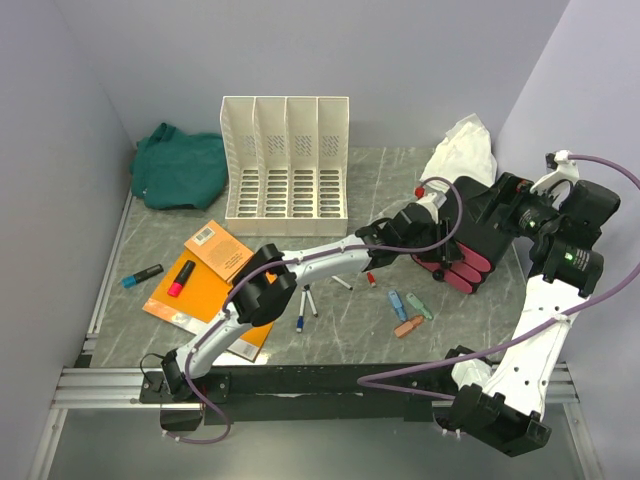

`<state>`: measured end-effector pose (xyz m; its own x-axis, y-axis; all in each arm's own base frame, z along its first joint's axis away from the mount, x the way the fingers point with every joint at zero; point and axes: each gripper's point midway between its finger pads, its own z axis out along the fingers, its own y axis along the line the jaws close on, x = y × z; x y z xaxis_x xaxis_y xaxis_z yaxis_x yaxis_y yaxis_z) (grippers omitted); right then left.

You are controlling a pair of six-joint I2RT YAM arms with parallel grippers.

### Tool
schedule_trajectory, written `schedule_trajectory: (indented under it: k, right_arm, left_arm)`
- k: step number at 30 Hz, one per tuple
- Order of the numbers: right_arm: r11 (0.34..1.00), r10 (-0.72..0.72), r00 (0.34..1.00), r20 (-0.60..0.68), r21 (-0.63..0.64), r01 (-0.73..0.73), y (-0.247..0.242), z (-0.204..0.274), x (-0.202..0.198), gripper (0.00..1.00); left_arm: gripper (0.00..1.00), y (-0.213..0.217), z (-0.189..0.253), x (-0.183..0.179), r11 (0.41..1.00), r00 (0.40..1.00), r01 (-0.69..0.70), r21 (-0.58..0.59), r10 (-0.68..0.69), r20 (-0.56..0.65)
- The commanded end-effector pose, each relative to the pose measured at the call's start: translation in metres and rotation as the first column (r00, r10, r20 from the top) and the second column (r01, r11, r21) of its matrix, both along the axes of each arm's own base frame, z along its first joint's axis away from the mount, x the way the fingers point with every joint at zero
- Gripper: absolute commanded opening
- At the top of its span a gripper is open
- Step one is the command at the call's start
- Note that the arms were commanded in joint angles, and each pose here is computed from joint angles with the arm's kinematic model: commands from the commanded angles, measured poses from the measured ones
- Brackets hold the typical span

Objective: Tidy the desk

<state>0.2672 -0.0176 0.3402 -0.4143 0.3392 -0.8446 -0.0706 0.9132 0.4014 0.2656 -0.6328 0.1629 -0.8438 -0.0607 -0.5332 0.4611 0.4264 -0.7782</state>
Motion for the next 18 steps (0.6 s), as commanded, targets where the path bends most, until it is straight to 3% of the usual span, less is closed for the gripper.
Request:
schedule_trajectory:
  k: [1,7,11,18]
  right_arm:
    - [1.0,0.007,0.999,0.044,-0.007,-0.007,0.0,0.011,0.002,1.0]
    - [1.0,0.014,0.999,0.041,-0.023,-0.013,0.001,0.008,-0.002,0.99]
    - [0.999,0.016,0.999,0.041,-0.035,-0.014,0.0,0.007,-0.002,1.0]
    - [0.998,0.024,0.999,0.033,-0.057,-0.022,0.0,0.002,-0.004,0.99]
  left_arm:
    - [0.41,-0.006,0.033,0.008,0.998,0.999,-0.024,-0.064,0.027,0.041]
    - [0.2,0.003,0.048,0.001,0.997,0.998,0.003,-0.079,0.003,0.067]
    - [0.16,0.026,0.08,-0.012,0.993,0.994,0.017,-0.114,-0.004,0.112]
    - [0.15,0.064,0.06,-0.046,0.994,0.993,0.08,-0.073,-0.074,0.087]
